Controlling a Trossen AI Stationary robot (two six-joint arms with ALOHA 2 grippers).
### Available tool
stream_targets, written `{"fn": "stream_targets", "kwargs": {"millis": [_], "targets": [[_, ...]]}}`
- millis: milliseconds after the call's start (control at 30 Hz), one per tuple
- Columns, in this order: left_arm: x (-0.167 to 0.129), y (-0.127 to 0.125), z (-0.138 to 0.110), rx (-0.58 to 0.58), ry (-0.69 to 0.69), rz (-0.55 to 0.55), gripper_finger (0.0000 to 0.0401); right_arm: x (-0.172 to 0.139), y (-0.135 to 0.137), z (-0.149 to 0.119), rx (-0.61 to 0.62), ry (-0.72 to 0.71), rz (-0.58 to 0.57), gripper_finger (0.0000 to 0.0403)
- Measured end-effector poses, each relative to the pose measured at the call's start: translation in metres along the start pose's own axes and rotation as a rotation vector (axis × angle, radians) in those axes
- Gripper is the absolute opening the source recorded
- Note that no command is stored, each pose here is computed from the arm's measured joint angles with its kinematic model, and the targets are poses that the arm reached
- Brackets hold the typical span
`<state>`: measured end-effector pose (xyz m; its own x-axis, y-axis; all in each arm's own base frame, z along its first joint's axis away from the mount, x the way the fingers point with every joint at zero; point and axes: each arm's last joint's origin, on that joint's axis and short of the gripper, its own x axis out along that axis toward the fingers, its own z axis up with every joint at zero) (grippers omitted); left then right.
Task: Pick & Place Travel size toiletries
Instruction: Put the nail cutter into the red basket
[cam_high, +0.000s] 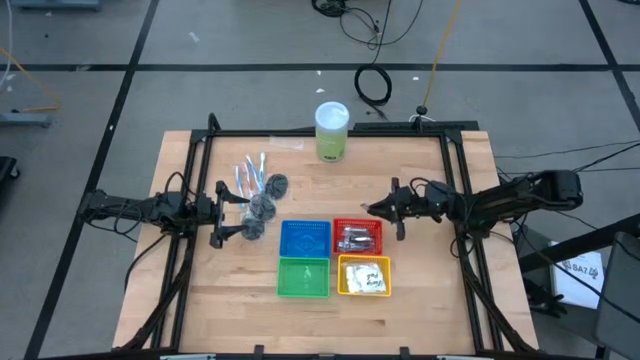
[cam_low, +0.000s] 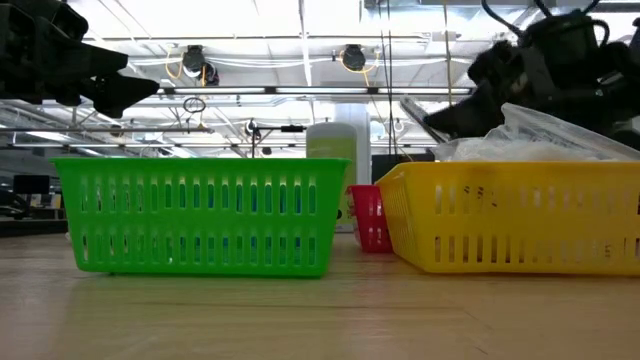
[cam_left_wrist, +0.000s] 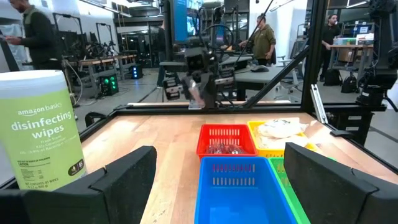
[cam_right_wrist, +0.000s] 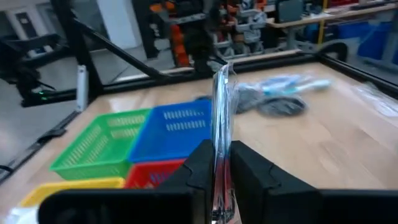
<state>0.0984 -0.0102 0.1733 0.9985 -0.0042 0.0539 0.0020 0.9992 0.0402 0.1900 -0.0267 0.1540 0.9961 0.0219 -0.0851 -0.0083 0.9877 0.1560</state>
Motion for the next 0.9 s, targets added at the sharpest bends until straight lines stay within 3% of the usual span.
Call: {"fn": "stream_targets", "kwargs": {"millis": [300, 533, 900], "targets": [[0.000, 0.000, 0.000, 0.000, 0.000, 0.000, 0.0347, 0.031, 0.031, 0.022, -0.050, 0.124, 0.118, 0.0030], [0.000, 0.000, 0.000, 0.000, 0.000, 0.000, 0.0347, 0.048, 0.046, 0.024, -0.105, 0.336, 0.007, 0.0030], [0.000, 0.000, 0.000, 0.000, 0.000, 0.000, 0.0347, 0.049, 0.047, 0.010, -0.108, 0.496, 0.001, 0.0030]]}}
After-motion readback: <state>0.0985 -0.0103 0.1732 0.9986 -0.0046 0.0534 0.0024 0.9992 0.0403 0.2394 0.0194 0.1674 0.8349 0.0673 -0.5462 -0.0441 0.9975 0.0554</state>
